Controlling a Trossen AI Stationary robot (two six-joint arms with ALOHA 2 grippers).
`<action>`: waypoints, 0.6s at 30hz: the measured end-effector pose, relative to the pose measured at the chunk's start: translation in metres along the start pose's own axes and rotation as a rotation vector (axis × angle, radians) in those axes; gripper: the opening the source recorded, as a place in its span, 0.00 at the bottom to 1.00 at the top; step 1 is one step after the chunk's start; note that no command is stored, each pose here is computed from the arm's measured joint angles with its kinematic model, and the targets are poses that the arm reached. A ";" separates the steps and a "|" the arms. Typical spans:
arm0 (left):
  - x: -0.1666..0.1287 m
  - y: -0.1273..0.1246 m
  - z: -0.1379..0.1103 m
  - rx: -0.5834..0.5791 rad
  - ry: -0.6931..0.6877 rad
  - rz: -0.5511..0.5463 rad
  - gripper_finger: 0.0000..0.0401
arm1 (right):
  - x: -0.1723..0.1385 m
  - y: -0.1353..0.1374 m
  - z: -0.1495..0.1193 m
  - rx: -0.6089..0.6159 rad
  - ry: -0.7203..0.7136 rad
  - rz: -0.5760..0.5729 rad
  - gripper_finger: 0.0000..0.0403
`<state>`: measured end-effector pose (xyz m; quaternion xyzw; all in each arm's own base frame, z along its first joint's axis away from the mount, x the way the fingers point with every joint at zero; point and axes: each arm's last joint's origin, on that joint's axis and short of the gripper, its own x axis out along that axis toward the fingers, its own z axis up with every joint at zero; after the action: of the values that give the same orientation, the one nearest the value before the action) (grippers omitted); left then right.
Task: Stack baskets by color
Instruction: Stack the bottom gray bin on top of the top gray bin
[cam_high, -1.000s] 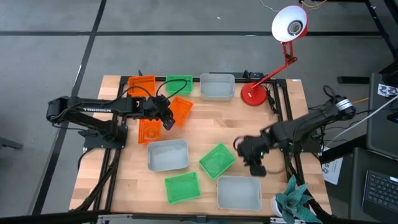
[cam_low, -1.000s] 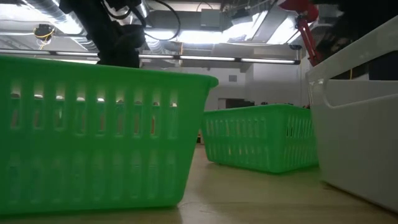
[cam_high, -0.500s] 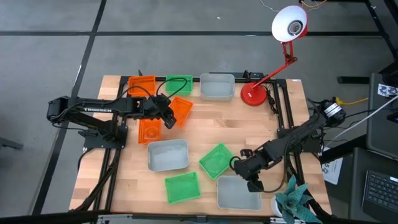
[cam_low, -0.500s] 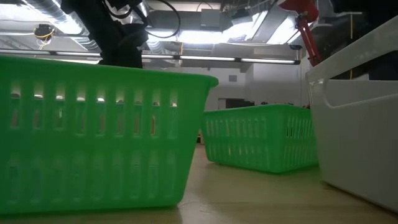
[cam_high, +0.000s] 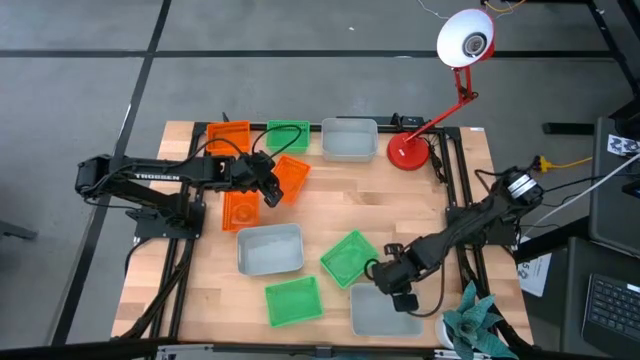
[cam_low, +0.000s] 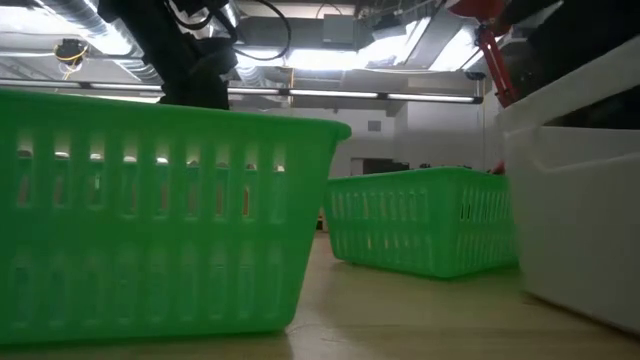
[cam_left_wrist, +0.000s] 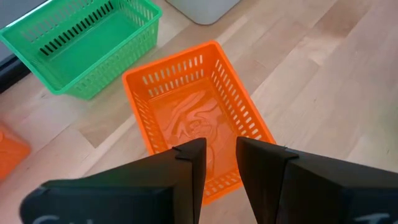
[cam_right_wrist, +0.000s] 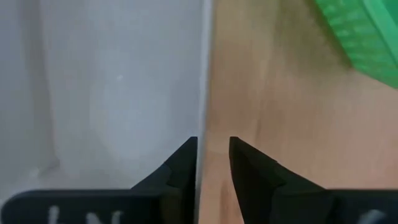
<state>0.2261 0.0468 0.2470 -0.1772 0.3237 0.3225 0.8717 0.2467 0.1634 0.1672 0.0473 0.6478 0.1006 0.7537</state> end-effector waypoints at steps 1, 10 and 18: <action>0.000 0.000 0.000 0.000 0.000 0.000 0.20 | 0.001 0.000 0.000 -0.007 0.003 -0.001 0.20; 0.000 0.000 0.000 -0.001 -0.002 -0.001 0.20 | -0.018 0.009 0.006 0.004 -0.006 0.112 0.01; 0.000 0.000 0.001 -0.002 -0.006 0.001 0.20 | -0.135 0.007 0.009 0.082 -0.122 -0.170 0.00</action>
<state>0.2264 0.0471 0.2473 -0.1767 0.3209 0.3238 0.8723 0.2359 0.1423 0.3003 0.0292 0.6059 0.0068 0.7950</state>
